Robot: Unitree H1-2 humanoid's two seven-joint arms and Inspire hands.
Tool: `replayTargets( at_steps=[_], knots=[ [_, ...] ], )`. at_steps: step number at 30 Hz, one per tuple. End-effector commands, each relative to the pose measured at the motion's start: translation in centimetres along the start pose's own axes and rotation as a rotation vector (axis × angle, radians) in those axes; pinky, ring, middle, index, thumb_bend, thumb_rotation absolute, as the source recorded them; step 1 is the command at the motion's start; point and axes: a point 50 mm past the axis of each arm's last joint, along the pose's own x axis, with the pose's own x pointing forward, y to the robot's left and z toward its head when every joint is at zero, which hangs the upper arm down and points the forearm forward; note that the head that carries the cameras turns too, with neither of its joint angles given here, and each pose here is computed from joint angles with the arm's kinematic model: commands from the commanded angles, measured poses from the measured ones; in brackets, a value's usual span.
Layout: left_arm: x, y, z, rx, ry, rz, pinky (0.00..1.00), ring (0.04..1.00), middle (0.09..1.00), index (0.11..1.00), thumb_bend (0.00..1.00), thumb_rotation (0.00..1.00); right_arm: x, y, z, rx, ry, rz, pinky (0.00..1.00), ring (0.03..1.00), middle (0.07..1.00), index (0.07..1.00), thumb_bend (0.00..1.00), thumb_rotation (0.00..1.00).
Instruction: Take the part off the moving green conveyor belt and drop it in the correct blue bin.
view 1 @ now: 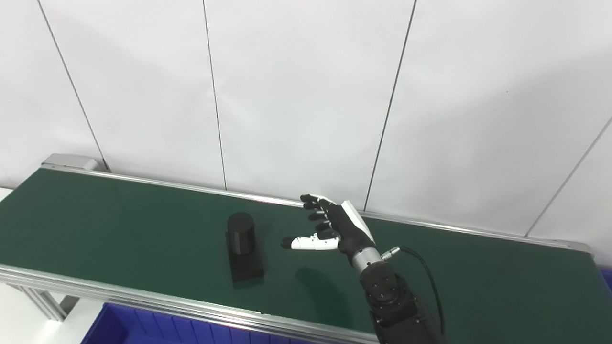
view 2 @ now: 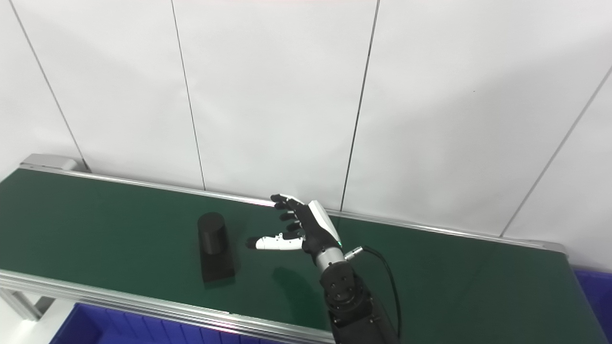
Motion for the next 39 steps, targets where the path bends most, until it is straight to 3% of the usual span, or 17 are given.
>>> replayTargets(
  at_steps=[1, 11, 29, 39],
  knots=[
    [0.5, 0.3, 1.0, -0.001, -0.075, 0.033, 0.60, 0.706, 0.757, 0.777, 0.95, 0.26, 1.4, -0.3, 3.6, -0.049, -0.117, -0.025, 0.66, 0.751, 0.815, 0.846, 0.88, 0.35],
    [-0.2, -0.2, 1.6, -0.006, -0.092, 0.041, 0.61, 0.722, 0.760, 0.766, 0.96, 0.28, 2.8, 1.9, 4.2, -0.069, -0.117, 0.035, 0.68, 0.780, 0.847, 0.857, 0.86, 0.30],
    [0.0, -0.5, 1.7, -0.033, -0.095, 0.038, 0.60, 0.713, 0.762, 0.767, 0.96, 0.27, 4.0, 5.4, 5.1, -0.155, -0.146, 0.063, 0.75, 0.836, 0.861, 0.853, 0.84, 0.25],
    [-0.4, -0.7, 2.0, -0.024, -0.106, 0.048, 0.60, 0.713, 0.761, 0.772, 0.96, 0.27, 5.2, 6.7, 3.2, -0.215, -0.131, 0.041, 0.69, 0.776, 0.819, 0.821, 0.73, 0.10]
  ],
)
